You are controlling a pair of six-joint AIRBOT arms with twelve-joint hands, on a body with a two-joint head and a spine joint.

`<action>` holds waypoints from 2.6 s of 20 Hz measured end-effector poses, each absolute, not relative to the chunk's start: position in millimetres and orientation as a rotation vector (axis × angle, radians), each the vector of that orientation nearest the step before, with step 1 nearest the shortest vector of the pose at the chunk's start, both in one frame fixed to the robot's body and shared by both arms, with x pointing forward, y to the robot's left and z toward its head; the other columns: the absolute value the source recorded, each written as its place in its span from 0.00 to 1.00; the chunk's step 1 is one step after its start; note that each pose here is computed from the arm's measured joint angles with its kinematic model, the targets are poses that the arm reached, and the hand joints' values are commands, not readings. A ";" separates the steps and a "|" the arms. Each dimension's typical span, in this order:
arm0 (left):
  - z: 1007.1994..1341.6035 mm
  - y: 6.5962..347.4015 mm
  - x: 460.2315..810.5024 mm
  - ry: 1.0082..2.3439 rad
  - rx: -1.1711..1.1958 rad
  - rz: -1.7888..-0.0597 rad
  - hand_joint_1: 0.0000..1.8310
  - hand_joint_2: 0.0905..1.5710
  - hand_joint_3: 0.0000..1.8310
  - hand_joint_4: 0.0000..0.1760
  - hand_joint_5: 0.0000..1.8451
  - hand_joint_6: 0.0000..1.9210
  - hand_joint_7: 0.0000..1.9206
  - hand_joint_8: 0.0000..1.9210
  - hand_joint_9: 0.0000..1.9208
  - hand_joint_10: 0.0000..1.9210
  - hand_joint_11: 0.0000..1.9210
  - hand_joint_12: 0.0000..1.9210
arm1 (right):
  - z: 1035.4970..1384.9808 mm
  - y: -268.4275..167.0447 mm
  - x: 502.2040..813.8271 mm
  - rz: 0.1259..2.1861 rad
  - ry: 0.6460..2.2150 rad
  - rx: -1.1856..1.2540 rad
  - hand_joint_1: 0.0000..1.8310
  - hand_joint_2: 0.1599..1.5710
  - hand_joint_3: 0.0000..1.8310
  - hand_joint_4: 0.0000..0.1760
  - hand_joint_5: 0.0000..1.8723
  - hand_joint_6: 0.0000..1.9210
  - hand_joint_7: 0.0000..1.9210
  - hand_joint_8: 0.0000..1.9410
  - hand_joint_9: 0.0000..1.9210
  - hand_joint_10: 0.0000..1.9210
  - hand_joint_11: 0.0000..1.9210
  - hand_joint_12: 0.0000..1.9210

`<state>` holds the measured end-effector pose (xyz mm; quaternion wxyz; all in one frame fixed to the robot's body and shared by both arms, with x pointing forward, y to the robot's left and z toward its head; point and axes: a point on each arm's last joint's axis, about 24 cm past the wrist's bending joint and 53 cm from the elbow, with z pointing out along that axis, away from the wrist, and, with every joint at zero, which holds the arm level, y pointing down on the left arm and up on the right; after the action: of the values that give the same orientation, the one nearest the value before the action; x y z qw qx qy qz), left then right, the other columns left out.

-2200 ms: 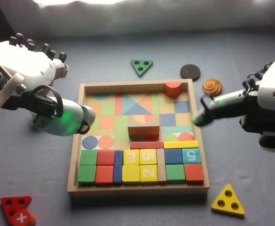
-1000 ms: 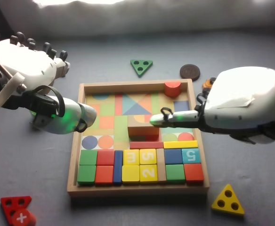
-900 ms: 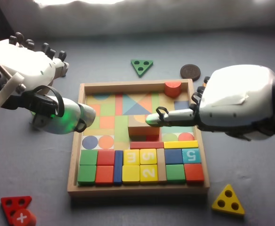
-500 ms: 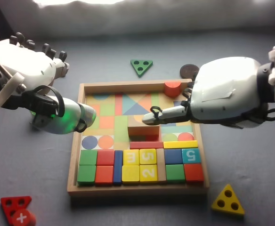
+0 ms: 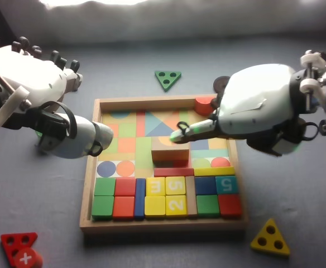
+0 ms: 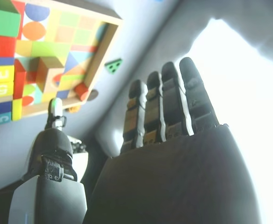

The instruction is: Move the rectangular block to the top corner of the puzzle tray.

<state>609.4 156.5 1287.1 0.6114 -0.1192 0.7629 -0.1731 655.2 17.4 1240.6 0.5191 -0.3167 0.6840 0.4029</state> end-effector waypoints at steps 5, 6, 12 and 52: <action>1287.3 156.5 609.5 1.760 -0.275 -0.399 0.00 0.74 0.00 0.00 0.06 0.00 0.05 0.00 0.05 0.00 0.00 0.13 | 1239.0 20.8 666.3 0.955 1.644 -0.752 0.80 0.40 0.64 0.00 0.01 0.14 0.46 0.97 0.77 1.00 0.84 1.00; 1287.2 156.4 609.4 1.760 -0.274 -0.400 0.00 0.74 0.00 0.00 0.06 0.00 0.06 0.00 0.05 0.00 0.00 0.14 | 1237.7 22.1 666.1 0.943 1.639 -0.767 0.77 0.40 0.67 0.00 0.01 0.13 0.43 0.99 0.75 1.00 0.82 1.00; 1286.4 156.3 609.3 1.763 -0.277 -0.401 0.00 0.74 0.00 0.00 0.05 0.00 0.05 0.00 0.05 0.00 0.00 0.13 | 1236.2 28.4 664.1 0.948 1.636 -0.786 0.80 0.40 0.66 0.00 0.03 0.14 0.45 1.00 0.77 1.00 0.85 1.00; 1285.8 156.2 609.1 1.766 -0.278 -0.402 0.00 0.74 0.00 0.00 0.07 0.00 0.06 0.00 0.06 0.00 0.00 0.15 | 1246.6 29.2 662.0 0.912 1.619 -0.859 0.92 0.65 0.08 0.00 0.05 0.01 0.57 1.00 0.63 1.00 0.62 1.00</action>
<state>609.1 156.2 1285.8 0.6088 -0.1205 0.7645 -0.1741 662.0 29.2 1246.6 0.5204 -0.3584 0.6753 0.3804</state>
